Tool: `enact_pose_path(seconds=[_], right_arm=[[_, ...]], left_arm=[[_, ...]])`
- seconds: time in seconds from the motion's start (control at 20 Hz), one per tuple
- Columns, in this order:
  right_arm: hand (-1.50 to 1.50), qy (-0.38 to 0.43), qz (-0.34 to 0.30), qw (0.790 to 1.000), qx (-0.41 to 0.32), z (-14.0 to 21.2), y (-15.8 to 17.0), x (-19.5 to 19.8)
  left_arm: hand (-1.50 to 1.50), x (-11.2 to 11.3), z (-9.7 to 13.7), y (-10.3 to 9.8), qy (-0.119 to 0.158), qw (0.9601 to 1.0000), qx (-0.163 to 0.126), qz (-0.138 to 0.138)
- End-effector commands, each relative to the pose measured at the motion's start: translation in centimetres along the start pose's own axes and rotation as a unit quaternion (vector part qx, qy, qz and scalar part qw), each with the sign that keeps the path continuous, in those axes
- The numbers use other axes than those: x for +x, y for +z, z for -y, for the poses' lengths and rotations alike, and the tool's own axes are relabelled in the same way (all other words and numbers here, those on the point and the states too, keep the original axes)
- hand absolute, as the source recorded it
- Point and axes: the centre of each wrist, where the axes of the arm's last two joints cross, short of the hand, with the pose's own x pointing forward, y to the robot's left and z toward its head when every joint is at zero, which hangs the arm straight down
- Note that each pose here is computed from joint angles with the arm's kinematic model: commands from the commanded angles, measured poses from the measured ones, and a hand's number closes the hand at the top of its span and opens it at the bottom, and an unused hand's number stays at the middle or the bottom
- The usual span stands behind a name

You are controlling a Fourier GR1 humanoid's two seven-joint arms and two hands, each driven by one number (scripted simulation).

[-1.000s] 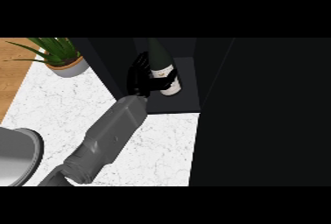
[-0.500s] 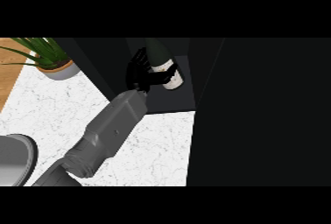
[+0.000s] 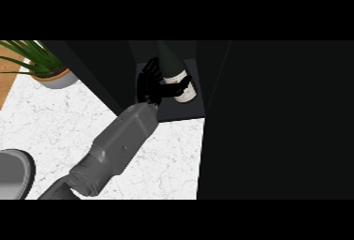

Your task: Pick up the wine, place it into the cabinet and close the cabinet

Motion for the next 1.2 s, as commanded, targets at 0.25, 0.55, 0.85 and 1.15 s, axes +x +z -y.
enact_pose_path(seconds=[0.25,0.55,0.85,1.15], right_arm=[[-1.5,-0.008,0.006,1.0,0.005,0.3,-0.8,0.0],[-1.5,-0.008,0.001,1.0,0.015,-0.5,-1.0,0.2],[-1.5,-0.001,0.007,1.0,0.011,0.2,0.1,-0.4],[-1.5,-0.008,0.012,1.0,0.01,-0.4,-0.8,0.5]], left_arm=[[1.5,-1.2,0.4,1.6,0.002,1.0,-0.003,0.004],[1.5,0.0,2.0,1.2,0.028,0.999,0.03,0.015],[-1.5,-0.6,1.3,1.4,0.046,0.9977,0.043,0.024],[-1.5,-0.7,1.3,1.2,0.027,0.9977,0.058,0.021]])
